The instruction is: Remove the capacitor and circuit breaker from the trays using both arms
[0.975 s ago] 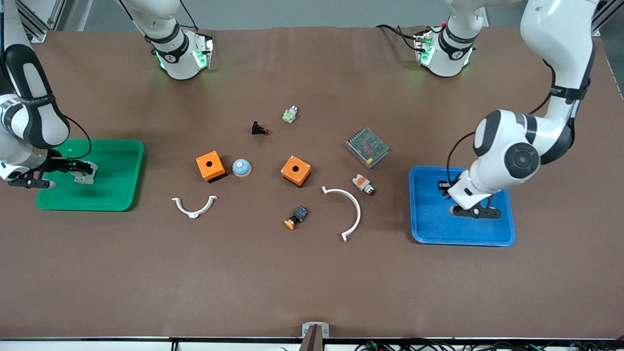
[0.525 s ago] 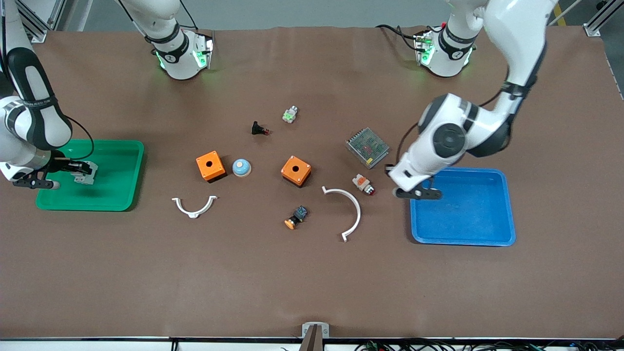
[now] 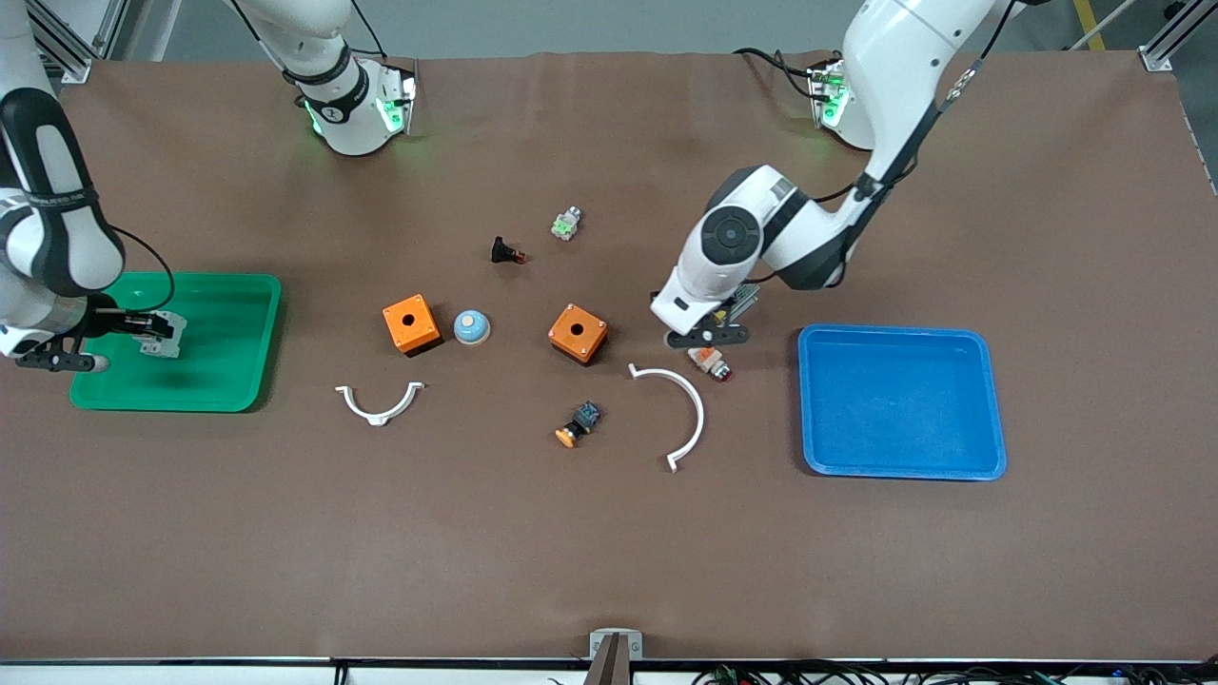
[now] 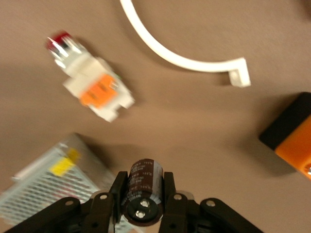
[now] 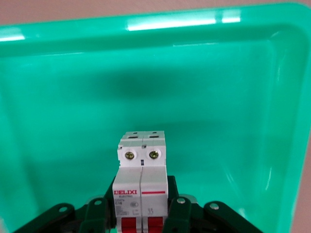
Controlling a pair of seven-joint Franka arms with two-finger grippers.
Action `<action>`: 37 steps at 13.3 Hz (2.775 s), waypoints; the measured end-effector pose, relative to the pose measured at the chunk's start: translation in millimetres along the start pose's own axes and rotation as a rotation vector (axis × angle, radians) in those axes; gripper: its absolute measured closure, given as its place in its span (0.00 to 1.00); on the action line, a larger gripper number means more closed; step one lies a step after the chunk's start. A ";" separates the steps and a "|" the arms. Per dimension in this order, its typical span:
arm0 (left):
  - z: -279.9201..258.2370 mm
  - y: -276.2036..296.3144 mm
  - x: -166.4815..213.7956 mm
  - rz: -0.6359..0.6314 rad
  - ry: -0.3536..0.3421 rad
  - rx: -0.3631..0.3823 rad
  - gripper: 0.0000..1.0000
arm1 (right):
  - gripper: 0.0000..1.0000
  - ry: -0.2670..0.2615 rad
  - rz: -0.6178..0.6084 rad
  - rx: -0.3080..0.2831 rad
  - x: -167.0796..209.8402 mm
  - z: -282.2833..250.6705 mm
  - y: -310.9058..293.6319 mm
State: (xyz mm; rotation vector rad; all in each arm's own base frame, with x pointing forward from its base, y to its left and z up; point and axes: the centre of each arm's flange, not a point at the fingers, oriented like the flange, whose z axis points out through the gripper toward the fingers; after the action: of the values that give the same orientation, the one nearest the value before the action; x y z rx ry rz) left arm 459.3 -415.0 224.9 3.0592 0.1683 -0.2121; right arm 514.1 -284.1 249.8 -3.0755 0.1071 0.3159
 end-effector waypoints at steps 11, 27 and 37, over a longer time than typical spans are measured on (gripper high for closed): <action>30.6 26.9 0.8 -0.069 0.044 -0.011 0.50 | 0.60 -0.060 -0.069 -0.036 61.2 -155.5 -358.4; -333.7 -189.4 154.1 0.012 0.227 0.240 0.00 | 0.60 0.095 0.023 0.001 97.0 44.1 -530.5; -436.7 -300.3 80.5 0.113 0.113 0.093 0.00 | 0.00 -0.026 0.044 -0.026 29.5 -157.1 -511.5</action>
State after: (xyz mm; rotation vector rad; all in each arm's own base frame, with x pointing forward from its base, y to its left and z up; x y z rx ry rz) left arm 562.7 -75.0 626.2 3.1617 -0.0088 -0.0410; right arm 612.2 215.1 418.1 -3.0970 0.1717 0.3624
